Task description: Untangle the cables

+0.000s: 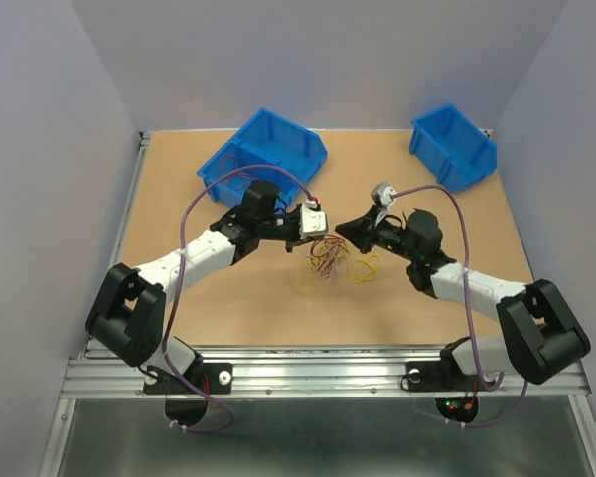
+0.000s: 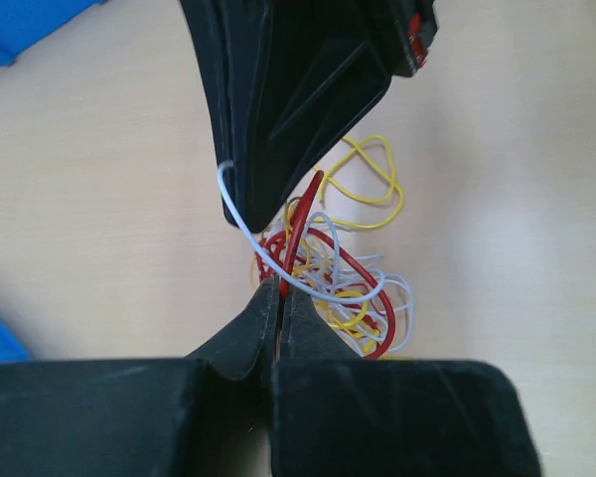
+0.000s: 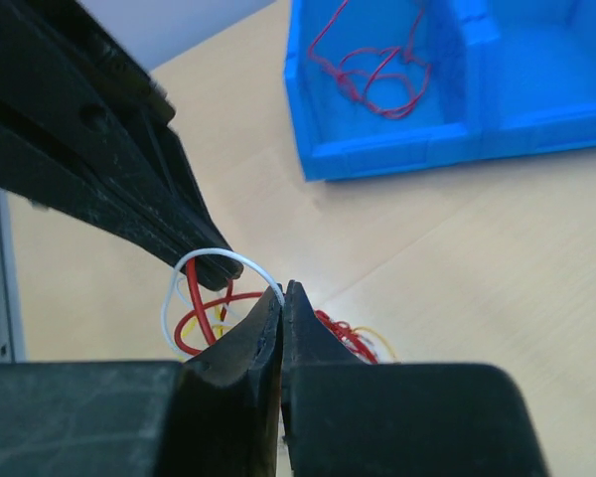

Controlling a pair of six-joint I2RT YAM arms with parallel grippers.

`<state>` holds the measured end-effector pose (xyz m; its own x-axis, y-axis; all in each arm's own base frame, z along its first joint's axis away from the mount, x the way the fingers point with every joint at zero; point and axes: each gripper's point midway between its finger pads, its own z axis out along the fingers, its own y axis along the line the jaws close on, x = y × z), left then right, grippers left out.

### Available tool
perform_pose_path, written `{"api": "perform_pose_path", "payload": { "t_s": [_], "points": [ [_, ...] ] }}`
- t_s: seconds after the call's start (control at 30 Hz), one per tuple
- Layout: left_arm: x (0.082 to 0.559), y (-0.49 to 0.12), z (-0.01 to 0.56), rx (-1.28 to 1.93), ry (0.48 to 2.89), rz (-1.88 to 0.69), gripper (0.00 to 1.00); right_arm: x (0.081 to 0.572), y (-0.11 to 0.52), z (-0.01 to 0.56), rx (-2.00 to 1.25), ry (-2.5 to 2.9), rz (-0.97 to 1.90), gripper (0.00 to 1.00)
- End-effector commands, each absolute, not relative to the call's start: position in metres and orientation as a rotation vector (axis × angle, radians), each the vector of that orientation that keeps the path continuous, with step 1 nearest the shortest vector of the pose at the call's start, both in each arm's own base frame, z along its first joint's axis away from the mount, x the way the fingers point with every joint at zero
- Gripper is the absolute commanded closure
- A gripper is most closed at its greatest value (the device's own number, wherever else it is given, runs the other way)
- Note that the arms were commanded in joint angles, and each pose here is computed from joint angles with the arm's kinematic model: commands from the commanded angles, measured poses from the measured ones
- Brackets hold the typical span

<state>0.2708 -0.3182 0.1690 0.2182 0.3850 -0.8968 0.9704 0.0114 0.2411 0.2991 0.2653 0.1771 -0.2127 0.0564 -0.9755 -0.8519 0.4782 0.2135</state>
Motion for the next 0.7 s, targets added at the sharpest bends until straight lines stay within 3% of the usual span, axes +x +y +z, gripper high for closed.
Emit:
{"api": "perform_pose_path", "payload": {
  "t_s": [0.0, 0.33, 0.67],
  "points": [
    [0.289, -0.318, 0.205, 1.392, 1.278, -0.681, 1.0, 0.322, 0.24, 0.224, -0.472, 1.46, 0.829, 0.99],
    [0.318, -0.287, 0.255, 1.112, 1.251, -0.542, 1.0, 0.337, 0.129, 0.246, 0.134, 1.452, 0.456, 0.99],
    [0.364, -0.247, 0.272, 0.833, 1.352, -0.445, 1.0, 0.294, 0.07, 0.275, 0.367, 1.278, 0.405, 1.0]
  ]
}}
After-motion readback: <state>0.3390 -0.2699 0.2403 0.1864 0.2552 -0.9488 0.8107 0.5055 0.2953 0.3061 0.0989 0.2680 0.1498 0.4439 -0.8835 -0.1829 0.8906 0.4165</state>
